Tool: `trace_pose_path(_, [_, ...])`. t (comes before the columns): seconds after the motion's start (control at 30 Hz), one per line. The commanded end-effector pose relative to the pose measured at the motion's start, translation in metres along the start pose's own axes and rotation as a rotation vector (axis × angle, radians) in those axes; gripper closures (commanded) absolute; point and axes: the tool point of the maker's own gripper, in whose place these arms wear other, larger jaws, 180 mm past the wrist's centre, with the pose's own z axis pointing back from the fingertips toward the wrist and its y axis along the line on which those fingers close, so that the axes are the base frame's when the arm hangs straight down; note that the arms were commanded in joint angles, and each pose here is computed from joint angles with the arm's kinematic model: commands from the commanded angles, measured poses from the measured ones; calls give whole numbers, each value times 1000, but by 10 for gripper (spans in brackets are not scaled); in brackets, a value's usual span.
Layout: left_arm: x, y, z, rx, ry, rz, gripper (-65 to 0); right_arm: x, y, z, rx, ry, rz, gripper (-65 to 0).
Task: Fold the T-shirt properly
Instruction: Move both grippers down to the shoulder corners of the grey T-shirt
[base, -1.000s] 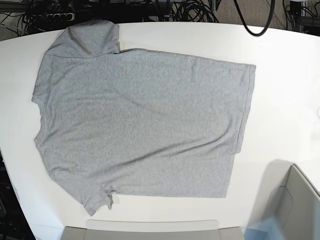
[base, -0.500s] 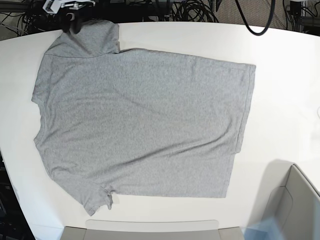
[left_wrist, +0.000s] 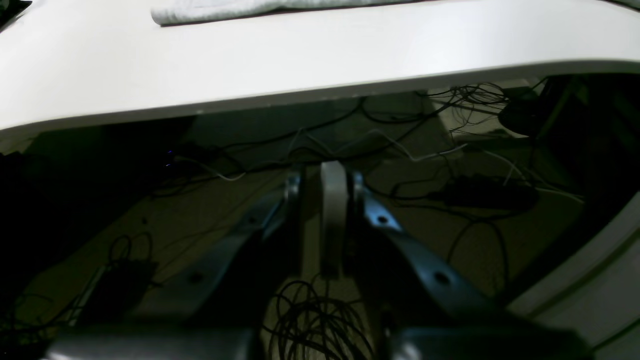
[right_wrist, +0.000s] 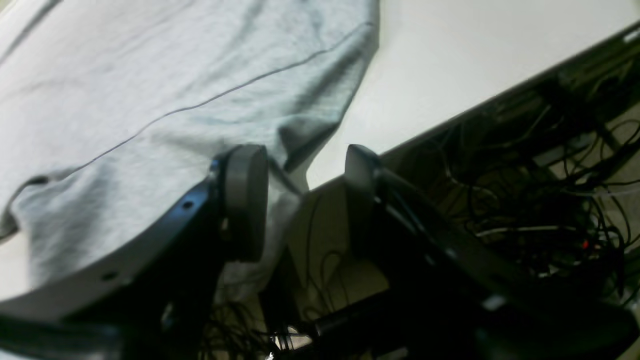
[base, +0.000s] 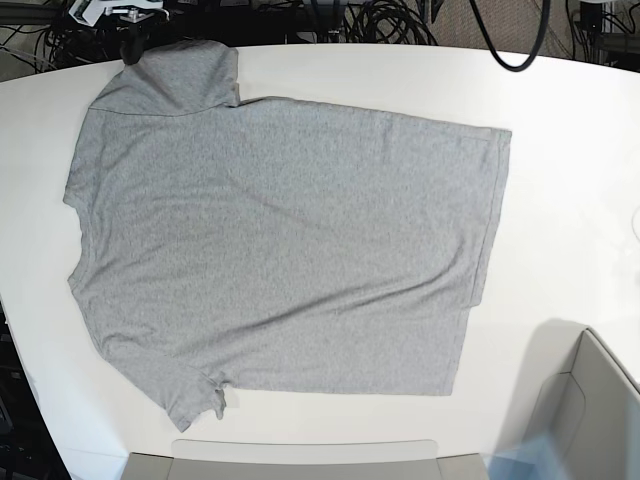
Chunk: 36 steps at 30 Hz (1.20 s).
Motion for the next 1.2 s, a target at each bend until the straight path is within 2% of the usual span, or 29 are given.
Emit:
trace_pose_path(0.0, [7,-1,2,-1,-33,-6,-71,5,0,-1,8,-9,-1,-257])
trace_pose_path(0.17, [7,-1,2,-1,-35,-6,-71,3,2,-9,33,36,19,-257])
trace_pose_path(0.33, [10,2,1,7,-49,-12,-71,4,7,-14,44,29,14,-257])
trace_pose_path(0.43, [33,5,-16,20,-137,-15,-72,-3,19,-14,74,74,6,-257])
trace_pose_path(0.53, [56,9,-14,28,-194,-18,-74,-6,28,-16,96,116,0,-257])
trace_pose_path(0.7, [91,19,-35,49,-233,-20,-119,-4,33,-17,108,122,-3,-257])
trace_pose_path(0.83, [114,24,-52,63,-251,-19,-130,-4,32,-17,106,120,-2,-257])
trace_pose_path(0.93, [121,31,-72,91,-201,0,-155,-4,32,-17,106,120,-2,-257])
trace_pose_path(1.03, [124,54,-96,183,-115,103,-188,-5,31,-16,104,124,0,-257])
trace_pose_path(1.17, [118,91,-120,274,35,158,-194,-6,30,-15,102,128,1,-257])
